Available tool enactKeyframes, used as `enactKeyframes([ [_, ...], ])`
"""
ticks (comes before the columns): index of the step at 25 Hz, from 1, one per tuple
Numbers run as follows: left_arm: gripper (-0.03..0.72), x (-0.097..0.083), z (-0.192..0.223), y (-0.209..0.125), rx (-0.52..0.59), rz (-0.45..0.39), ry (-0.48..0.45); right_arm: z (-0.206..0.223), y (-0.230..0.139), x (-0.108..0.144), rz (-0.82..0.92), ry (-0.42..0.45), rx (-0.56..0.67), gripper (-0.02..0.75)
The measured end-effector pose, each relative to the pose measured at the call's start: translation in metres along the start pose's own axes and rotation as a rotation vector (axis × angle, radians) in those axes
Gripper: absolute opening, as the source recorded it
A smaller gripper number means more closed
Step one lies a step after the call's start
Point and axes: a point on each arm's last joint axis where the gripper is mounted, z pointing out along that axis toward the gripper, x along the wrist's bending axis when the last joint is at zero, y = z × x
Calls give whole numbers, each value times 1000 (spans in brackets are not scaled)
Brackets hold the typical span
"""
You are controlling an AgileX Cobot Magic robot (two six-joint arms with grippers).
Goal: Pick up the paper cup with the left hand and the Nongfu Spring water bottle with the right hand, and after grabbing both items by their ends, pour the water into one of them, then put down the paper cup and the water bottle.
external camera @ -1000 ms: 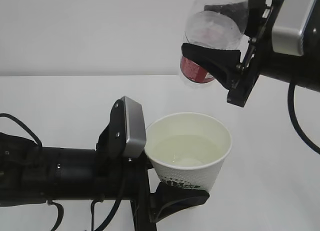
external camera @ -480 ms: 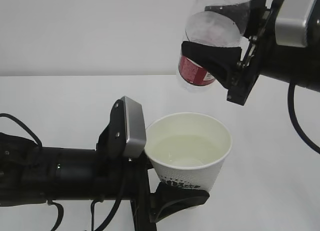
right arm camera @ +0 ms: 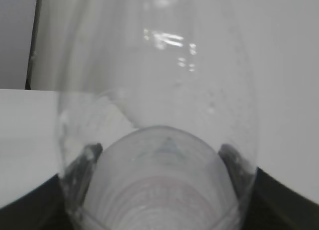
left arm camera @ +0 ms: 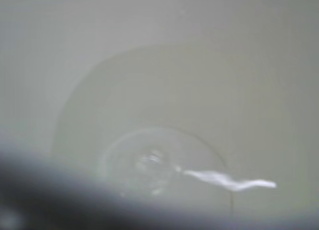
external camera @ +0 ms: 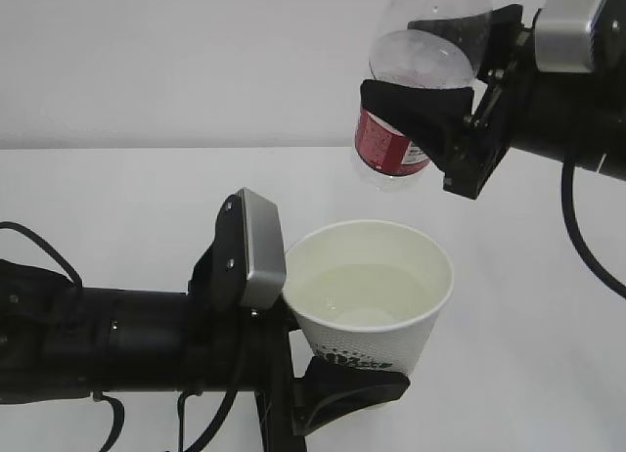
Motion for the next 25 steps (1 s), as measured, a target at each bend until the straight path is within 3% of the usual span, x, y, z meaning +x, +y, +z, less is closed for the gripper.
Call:
enactKeyframes([
  [8,475,0,0,0,0,0,0,0,-3,-6,63,-72,30,517],
  [17,475,0,0,0,0,0,0,-3,-19,-15,122,-179,204,517],
  [25,475,0,0,0,0,0,0,-5,-23,-19,171,-232,246,517],
])
